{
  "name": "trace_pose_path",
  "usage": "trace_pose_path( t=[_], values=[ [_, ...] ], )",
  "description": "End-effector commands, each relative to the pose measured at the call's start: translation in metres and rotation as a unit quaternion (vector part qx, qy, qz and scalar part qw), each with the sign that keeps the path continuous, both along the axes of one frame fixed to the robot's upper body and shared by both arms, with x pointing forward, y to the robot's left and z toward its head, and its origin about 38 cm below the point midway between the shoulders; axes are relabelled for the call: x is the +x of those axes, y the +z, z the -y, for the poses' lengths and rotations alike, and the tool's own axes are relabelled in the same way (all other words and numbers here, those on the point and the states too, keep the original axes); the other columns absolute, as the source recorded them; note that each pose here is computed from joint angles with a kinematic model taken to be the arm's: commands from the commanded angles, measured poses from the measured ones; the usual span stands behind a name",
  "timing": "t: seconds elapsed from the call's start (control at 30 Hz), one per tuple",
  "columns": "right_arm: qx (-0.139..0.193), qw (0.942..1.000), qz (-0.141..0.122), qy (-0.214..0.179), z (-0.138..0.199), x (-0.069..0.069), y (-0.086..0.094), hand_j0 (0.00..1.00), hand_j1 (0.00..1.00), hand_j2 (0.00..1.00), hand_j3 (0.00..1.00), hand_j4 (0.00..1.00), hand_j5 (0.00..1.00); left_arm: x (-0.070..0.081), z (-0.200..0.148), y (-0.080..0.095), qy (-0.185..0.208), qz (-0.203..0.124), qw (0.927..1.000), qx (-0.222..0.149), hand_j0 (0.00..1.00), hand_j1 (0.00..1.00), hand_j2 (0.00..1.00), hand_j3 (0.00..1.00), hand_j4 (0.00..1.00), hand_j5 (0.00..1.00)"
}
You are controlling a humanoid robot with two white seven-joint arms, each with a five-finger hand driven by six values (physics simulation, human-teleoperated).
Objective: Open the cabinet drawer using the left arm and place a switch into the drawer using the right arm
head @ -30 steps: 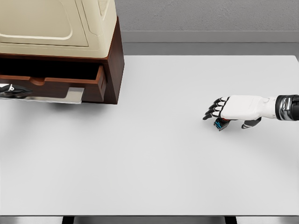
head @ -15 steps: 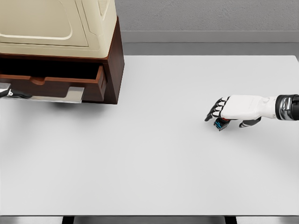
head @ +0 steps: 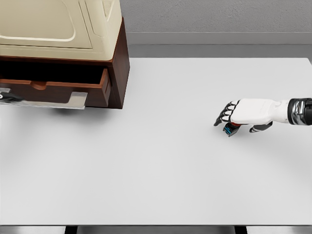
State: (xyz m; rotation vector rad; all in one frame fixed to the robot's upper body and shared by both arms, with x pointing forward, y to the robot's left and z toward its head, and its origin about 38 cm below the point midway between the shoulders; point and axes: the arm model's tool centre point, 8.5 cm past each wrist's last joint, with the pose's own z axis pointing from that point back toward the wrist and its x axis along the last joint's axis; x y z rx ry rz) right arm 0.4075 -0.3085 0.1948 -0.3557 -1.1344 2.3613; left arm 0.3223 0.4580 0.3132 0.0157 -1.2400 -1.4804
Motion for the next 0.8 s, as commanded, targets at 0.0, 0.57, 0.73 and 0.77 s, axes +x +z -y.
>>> trace_pose_path(
  t=[0.0,0.57,0.73,0.77],
  values=[
    [0.001,1.0000,0.000,-0.001,0.000,0.000,0.001,0.85,0.85,0.85,0.85,0.85,0.85,-0.003,-0.005,0.011,0.009,0.009,0.9996,-0.024,1.00,1.00,1.00,1.00,1.00,1.00],
    [0.001,0.9999,-0.003,-0.011,0.006,0.003,-0.001,0.64,0.64,0.64,0.64,0.64,0.64,-0.006,-0.020,0.036,0.038,0.035,0.9968,-0.060,1.00,1.00,1.00,1.00,1.00,1.00],
    [0.001,0.9999,-0.003,-0.011,0.006,0.003,-0.001,0.62,0.62,0.62,0.62,0.62,0.62,-0.009,-0.033,0.032,0.039,0.042,0.9970,-0.052,1.00,1.00,1.00,1.00,1.00,1.00],
    [0.001,0.9999,-0.002,-0.011,0.006,0.003,0.000,0.59,0.59,0.59,0.59,0.59,0.59,-0.011,-0.034,0.030,0.034,0.043,0.9974,-0.047,1.00,1.00,1.00,1.00,1.00,1.00]
  ],
)
